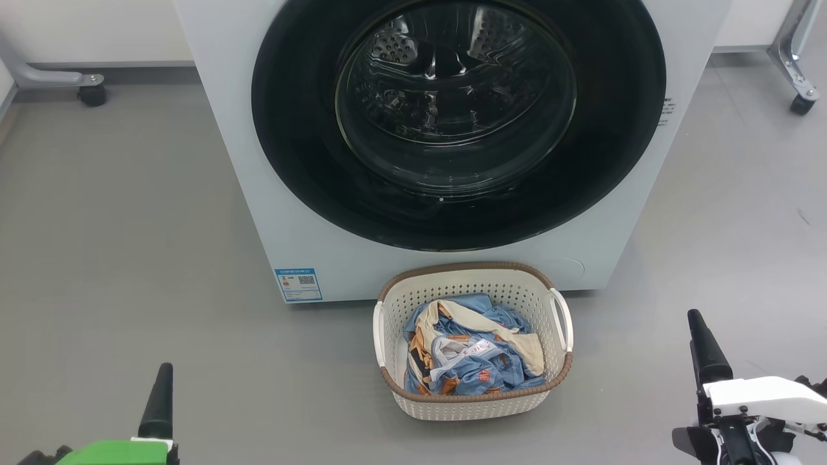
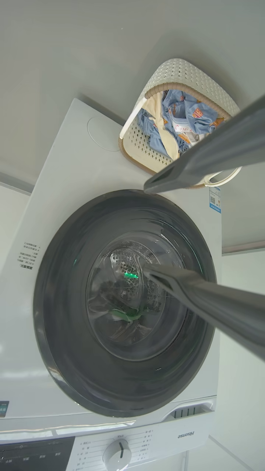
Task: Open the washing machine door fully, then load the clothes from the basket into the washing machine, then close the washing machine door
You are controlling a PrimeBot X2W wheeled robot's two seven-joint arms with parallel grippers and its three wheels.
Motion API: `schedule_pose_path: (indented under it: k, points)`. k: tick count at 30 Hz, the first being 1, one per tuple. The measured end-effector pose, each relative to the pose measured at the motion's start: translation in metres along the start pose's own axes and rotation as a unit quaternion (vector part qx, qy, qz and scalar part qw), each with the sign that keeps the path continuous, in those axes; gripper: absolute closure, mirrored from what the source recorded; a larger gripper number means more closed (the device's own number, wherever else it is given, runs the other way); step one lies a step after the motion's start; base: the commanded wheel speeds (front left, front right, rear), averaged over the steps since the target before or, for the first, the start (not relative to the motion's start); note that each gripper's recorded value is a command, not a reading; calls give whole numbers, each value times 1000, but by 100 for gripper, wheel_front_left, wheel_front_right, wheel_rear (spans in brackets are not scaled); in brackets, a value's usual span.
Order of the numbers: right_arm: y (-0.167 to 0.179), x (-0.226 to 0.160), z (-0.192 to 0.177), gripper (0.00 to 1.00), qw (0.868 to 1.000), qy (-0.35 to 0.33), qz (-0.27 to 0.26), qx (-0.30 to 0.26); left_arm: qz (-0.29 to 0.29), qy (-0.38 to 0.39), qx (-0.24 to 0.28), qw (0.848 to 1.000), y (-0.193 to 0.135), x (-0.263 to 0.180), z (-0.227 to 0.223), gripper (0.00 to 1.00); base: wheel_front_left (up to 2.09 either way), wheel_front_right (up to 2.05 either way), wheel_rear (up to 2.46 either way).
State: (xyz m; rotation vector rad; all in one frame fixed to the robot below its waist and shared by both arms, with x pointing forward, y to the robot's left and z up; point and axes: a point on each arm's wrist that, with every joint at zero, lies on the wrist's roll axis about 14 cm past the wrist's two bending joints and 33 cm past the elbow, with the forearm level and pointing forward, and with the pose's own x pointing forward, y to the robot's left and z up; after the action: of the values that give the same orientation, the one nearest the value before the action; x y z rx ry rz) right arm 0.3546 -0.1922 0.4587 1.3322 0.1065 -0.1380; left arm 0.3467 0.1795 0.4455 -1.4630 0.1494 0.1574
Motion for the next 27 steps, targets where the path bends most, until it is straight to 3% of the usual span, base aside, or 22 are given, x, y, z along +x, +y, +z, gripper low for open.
schedule_pose_path:
  k: [13,27]
  points:
    - [17,2,-7,0,991,8,32,-131,-13,-13,128,992,-5,0,14,0,0,0,0]
    - [37,4,-23,0,957,23,78,-279,-36,-23,250,967,-16,0,16,0,0,0,0]
